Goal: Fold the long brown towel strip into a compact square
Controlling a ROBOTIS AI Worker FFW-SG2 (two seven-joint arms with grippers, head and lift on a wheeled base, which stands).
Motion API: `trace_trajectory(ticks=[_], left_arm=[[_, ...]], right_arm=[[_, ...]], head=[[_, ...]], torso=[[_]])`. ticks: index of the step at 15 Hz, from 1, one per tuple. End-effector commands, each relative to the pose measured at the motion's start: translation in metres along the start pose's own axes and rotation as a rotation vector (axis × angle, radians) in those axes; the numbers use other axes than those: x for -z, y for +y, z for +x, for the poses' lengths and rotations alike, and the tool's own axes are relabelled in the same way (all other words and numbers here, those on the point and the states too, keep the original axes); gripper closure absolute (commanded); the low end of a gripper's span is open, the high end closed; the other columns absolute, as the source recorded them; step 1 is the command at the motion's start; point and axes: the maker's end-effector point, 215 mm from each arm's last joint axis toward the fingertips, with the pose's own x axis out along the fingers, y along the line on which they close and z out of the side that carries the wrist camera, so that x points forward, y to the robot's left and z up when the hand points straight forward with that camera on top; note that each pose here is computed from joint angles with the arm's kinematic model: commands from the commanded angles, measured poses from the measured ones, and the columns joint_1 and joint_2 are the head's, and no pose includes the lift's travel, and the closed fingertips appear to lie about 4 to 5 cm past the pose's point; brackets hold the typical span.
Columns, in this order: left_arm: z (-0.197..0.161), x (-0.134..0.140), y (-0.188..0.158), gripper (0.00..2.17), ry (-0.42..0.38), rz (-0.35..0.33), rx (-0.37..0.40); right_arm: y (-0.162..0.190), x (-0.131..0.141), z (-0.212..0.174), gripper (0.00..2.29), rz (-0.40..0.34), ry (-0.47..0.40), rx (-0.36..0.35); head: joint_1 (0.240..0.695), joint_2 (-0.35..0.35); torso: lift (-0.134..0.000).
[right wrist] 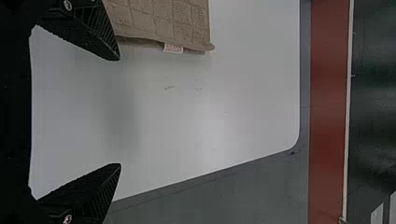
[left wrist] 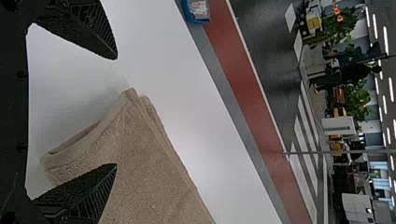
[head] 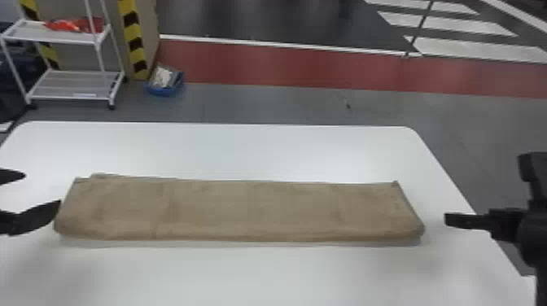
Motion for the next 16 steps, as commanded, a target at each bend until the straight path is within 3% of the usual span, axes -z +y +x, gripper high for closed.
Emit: trace_trajectory(ticks=[1,11,16], left_arm=[[0.001,0.003,-0.003,0.08,0.005,-0.003,0.008],[0.0,0.004,-0.001,0.1,0.006,-0.004,0.005],[0.0,0.005,-0.014,0.2,0.007,-0.009,0.062]], right_arm=[[0.0,-0.002,0.0,0.07,-0.006,-0.003,0.001],[0.002,-0.004,0.001,0.07,-0.004,-0.007,-0.002],[0.003,-0.002,0.002,0.07,-0.003,-0.004,-0.005]], head=[[0.695,-0.173],[0.695,-0.173],[0.695,-0.177]], torso=[[-0.125],[-0.125],[-0.125]])
